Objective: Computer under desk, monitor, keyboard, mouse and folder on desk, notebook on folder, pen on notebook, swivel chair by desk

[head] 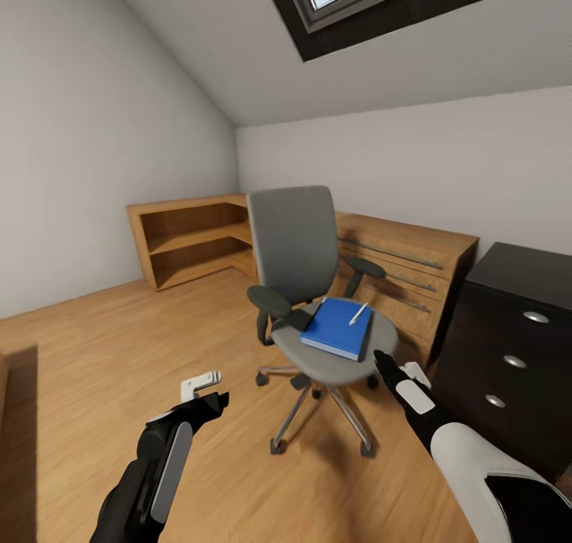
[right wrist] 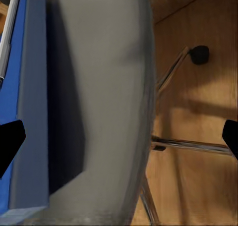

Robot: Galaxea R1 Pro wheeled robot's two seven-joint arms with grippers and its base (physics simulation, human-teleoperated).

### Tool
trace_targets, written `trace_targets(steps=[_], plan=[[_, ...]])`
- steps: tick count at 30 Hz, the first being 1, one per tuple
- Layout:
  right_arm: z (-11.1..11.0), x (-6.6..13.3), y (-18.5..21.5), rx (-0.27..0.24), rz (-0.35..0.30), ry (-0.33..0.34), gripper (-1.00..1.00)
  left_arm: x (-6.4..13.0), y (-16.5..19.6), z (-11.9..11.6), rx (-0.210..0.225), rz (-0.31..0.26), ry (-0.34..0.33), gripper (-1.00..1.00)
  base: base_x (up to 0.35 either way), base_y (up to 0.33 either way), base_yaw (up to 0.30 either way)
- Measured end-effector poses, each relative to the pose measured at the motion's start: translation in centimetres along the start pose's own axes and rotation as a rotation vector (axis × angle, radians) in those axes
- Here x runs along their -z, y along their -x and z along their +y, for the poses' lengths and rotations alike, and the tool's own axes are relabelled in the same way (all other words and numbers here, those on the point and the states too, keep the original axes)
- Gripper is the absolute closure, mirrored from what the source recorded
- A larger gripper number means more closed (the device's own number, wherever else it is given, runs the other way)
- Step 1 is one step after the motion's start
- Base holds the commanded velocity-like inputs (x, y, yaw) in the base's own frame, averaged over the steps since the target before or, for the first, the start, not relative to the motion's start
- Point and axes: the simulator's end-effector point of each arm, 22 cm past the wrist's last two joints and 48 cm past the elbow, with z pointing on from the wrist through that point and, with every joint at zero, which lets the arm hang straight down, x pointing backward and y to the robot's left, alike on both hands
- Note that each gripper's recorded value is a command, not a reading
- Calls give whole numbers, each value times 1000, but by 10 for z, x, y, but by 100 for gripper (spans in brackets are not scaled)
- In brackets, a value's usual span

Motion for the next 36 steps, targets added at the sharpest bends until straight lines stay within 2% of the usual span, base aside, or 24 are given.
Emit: trace_targets(steps=[5,12,17,22,34,36], plan=[[2,0,-5,-2,7,2,-100,0,0,0,0,0,0,-100,-321,0,0],[10,3,-33,-6,41,12,-100,0,0,0,1,0,-1,-100,-232,0,0],[14,7,-60,-2,81,32,-100,0,0,0,1,0,-1,-100,-39,0,0],[22,13,-98,6,144,86,-100,0,0,0,1,0,-1,-100,-4,0,0],[29,18,-120,21,193,124,-100,0,0,0,2,0,2,-100,0,0,0],[28,20,-129,17,242,123,-100,0,0,0,2,-1,2,-100,0,0,0]])
